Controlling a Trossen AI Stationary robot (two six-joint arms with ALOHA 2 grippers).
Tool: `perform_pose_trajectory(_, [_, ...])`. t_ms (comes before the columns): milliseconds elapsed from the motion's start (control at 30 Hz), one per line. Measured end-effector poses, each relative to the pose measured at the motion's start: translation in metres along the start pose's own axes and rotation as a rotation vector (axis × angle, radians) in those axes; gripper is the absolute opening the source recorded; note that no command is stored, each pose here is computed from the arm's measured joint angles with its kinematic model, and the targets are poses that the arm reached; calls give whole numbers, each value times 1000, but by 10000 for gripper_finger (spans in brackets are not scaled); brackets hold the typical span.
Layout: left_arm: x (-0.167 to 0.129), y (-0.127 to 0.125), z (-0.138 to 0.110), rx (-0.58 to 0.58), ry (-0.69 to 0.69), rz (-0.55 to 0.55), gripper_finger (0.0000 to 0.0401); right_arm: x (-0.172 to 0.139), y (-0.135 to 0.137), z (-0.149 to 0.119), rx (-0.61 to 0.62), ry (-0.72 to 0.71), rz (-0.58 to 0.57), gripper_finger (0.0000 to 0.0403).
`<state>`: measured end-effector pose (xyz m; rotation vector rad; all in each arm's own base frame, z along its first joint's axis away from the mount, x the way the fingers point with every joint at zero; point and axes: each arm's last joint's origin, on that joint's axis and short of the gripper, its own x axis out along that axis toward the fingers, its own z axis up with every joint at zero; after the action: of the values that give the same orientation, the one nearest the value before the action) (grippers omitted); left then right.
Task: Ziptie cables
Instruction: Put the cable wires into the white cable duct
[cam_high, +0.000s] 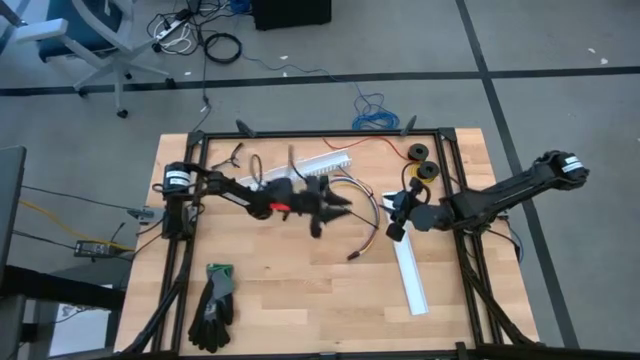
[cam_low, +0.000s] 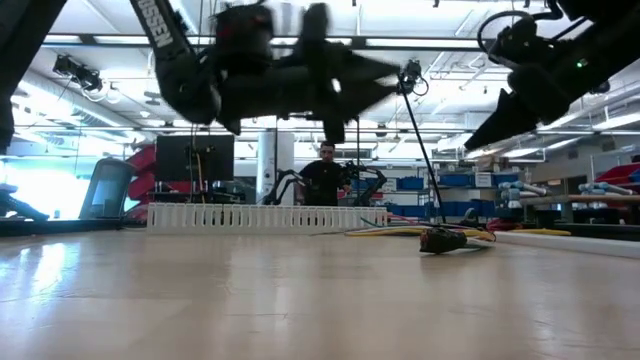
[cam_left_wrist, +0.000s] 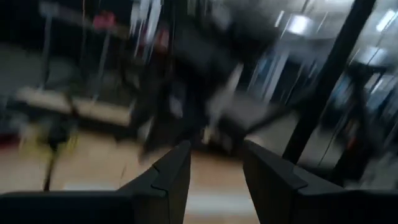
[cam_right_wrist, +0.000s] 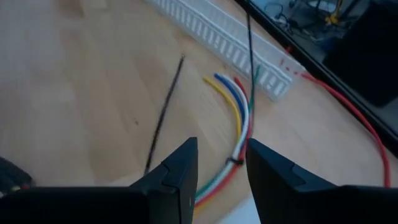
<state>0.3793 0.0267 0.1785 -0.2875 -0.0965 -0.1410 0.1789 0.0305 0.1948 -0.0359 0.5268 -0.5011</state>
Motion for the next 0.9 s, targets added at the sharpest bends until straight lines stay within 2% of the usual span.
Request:
perform_pose_trajectory(133, [23, -17, -9, 80, 212, 86, 152, -1, -3, -3, 4, 26, -6, 121])
perform_pose_trajectory(300, [44, -35, -8, 145, 465, 224, 152, -1, -2, -3, 2, 43, 35, 118])
perform_pose_trajectory(400, [50, -46, -6, 162, 568, 298, 152, -1, -1, -4, -2, 57, 55, 118])
perform_pose_trajectory(667, [65, -81, -31, 161, 598, 370, 152, -2, 0, -6, 17, 92, 101, 115])
perform_pose_trajectory(900, [79, -93, -53, 135, 656, 445, 152, -6, 2, -12, 63, 171, 187, 114])
